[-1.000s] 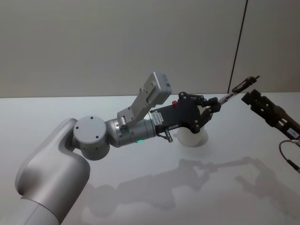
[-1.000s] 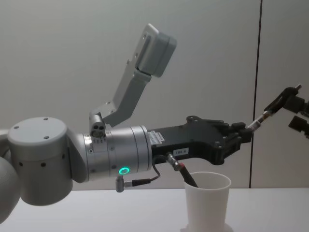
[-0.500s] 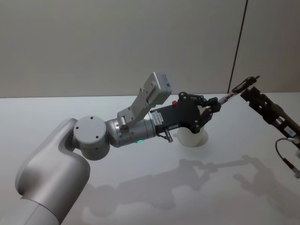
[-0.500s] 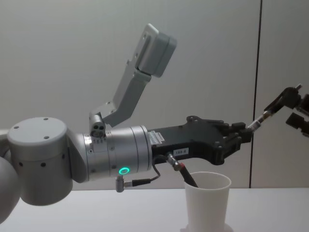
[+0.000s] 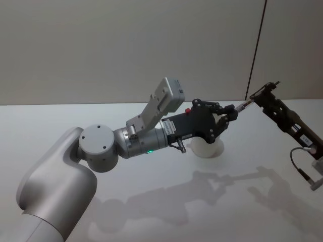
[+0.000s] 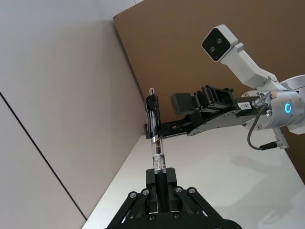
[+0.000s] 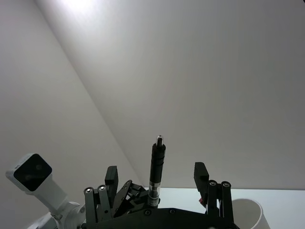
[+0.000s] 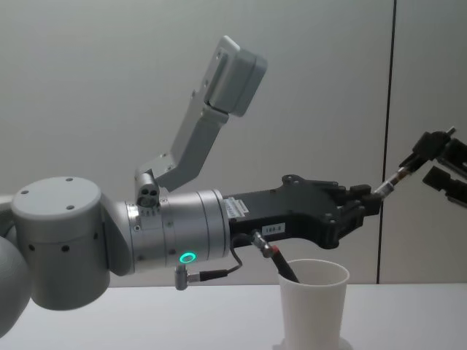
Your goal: Place the pen into the pen holder.
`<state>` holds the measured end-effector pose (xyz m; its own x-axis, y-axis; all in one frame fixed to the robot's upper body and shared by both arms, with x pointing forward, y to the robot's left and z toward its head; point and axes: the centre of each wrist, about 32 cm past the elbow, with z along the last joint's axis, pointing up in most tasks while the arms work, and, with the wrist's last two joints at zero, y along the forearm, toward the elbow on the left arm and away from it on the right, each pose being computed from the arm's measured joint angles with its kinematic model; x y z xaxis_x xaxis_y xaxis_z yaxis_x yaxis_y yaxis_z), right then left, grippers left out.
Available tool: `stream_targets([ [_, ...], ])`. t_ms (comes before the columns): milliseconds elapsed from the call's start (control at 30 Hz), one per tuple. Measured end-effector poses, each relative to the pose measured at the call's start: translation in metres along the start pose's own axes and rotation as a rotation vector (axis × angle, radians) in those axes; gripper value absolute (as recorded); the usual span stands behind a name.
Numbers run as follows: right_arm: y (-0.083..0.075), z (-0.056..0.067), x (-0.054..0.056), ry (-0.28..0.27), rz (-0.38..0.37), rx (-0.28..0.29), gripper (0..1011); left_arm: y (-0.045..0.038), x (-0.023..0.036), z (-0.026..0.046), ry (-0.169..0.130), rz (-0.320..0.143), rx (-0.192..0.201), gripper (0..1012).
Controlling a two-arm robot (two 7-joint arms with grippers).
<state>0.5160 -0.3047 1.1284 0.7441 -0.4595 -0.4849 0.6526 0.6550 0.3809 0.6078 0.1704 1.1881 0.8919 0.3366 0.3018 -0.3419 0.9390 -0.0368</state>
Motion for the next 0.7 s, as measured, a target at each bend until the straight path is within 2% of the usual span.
stream_targets([
  [700,0.0097,-0.005,0.0061,-0.01,0.004,0.028,1001,0.0,0.0,0.0,0.0,0.0,0.0,136],
])
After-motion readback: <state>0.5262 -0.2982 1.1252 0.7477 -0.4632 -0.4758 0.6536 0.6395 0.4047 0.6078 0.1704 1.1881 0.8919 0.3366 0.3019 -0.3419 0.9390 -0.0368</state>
